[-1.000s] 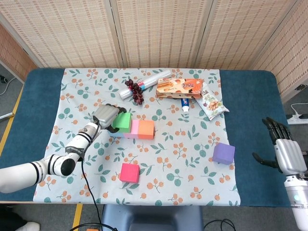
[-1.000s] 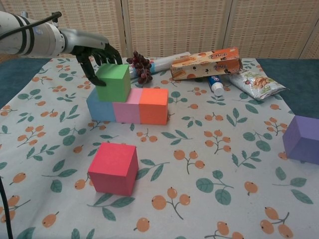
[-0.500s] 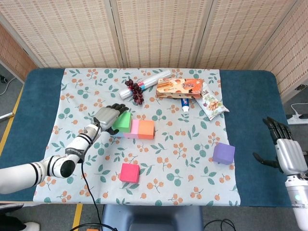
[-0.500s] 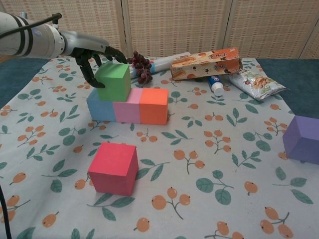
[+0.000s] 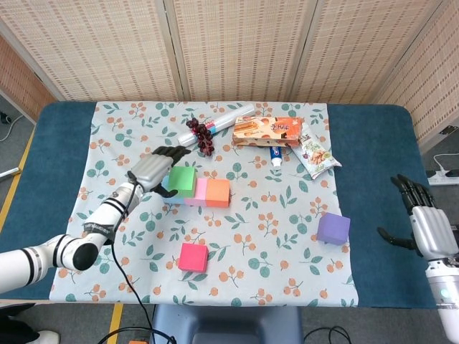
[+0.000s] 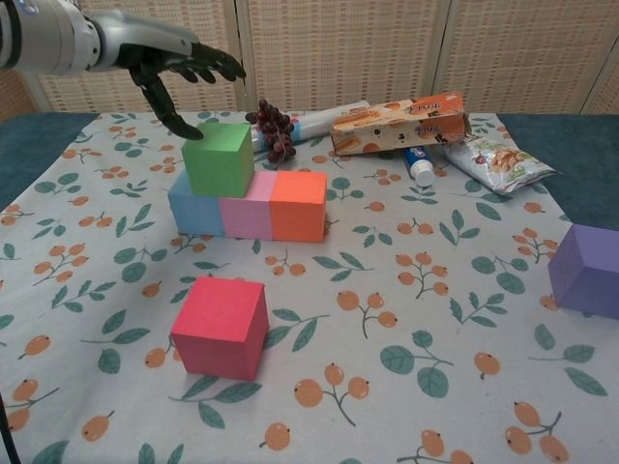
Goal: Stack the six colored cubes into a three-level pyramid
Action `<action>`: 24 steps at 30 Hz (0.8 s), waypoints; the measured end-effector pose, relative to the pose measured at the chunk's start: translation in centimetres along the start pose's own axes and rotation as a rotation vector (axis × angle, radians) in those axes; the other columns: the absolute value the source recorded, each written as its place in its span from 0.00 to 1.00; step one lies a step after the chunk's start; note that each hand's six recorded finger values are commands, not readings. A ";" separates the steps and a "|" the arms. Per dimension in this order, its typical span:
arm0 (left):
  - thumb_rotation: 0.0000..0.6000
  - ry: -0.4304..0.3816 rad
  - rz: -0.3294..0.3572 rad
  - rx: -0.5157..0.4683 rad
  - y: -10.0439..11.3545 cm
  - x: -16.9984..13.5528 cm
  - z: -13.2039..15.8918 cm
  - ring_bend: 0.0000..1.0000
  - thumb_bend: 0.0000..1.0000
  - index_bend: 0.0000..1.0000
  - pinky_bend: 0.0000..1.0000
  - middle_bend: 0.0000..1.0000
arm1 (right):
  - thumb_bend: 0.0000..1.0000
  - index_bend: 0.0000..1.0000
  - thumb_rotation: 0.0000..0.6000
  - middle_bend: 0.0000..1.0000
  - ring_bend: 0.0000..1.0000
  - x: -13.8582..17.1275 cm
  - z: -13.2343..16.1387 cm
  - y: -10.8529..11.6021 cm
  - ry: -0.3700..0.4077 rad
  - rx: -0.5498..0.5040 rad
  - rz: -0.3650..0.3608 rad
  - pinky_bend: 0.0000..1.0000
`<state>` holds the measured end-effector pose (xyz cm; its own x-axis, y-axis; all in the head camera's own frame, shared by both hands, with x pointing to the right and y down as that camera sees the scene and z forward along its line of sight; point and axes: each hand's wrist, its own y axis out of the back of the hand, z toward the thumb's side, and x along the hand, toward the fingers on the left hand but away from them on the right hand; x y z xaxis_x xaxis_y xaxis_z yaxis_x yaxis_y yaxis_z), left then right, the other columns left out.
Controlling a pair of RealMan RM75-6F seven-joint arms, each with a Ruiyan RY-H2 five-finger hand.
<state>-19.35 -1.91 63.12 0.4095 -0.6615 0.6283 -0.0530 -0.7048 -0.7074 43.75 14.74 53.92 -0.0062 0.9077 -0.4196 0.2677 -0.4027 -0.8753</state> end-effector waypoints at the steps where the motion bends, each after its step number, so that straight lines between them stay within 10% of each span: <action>1: 1.00 0.004 0.026 -0.007 0.5 -0.4 -0.4 0.00 0.28 0.02 0.04 0.00 | 0.10 0.00 1.00 0.02 0.00 -0.1 0.0 -0.3 0.003 0.009 0.010 0.04; 11: 1.00 0.094 0.237 0.033 2.1 -6.0 -7.0 0.03 0.28 0.22 0.11 0.12 | 0.05 0.00 1.00 0.10 0.00 -2.0 -0.2 -5.3 0.010 0.053 0.158 0.12; 24: 1.00 0.116 0.235 0.056 -0.6 -10.4 -10.2 0.03 0.28 0.22 0.11 0.13 | 0.03 0.02 1.00 0.10 0.00 -4.0 -0.7 -10.8 0.001 0.101 0.270 0.13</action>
<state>-32.83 2.78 60.34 0.2846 -0.8323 0.4756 -0.0823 -0.5155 -0.8529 41.57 15.52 65.23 0.0536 0.7660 -0.6406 0.1617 -0.6397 -0.7514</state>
